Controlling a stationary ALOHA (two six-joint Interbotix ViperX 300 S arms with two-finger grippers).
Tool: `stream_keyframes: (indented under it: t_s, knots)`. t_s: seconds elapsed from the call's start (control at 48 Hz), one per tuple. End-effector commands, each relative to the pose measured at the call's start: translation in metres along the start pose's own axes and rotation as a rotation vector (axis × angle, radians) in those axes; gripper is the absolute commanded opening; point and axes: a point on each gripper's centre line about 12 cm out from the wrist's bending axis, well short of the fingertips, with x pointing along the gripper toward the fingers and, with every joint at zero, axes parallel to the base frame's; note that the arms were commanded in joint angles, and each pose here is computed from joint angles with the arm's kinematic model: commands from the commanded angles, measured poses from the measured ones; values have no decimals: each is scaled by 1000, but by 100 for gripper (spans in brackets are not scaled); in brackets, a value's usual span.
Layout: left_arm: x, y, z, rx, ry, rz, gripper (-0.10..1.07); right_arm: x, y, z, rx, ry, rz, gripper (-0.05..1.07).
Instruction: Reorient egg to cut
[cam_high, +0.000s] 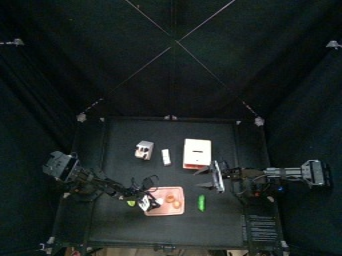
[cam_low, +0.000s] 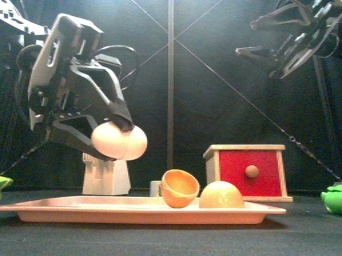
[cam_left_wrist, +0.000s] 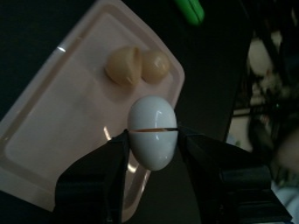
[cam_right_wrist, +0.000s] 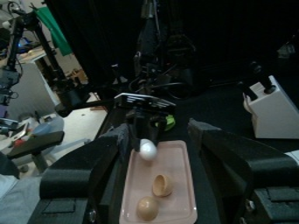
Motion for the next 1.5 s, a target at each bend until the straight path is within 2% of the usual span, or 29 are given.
stream_keyframes:
  t_s: [0.0, 0.062, 0.146, 0.312, 0.438, 0.688, 0.917, 1.146, 1.479]
  knots:
    - [-10, -10, 5, -126, -139, -13, 74, 1, 2, 5, -4, -16, 8, 91]
    - [-15, -13, 4, -182, -223, -3, 74, 1, 2, 5, -4, -16, 8, 91]
    - [-19, -12, -1, -244, -281, 26, 74, 1, 2, 5, -5, -16, 9, 91]
    - [-21, -13, -18, -399, -331, 117, 74, 0, 2, 4, -6, -14, 9, 91]
    - [-16, -20, -31, -472, -360, 167, 74, 0, 2, 4, -6, -14, 9, 91]
    - [-12, -24, -46, -527, -431, 237, 74, 0, 2, 4, -6, -14, 9, 91]
    - [-10, -23, -68, -585, -429, 313, 74, 0, 2, 4, -14, -14, 9, 91]
    - [0, -27, -78, -585, -431, 328, 74, 0, 2, 4, -8, -14, 9, 91]
    - [1, -24, -81, -578, -427, 336, 76, 1, 2, 5, -16, -17, 10, 91]
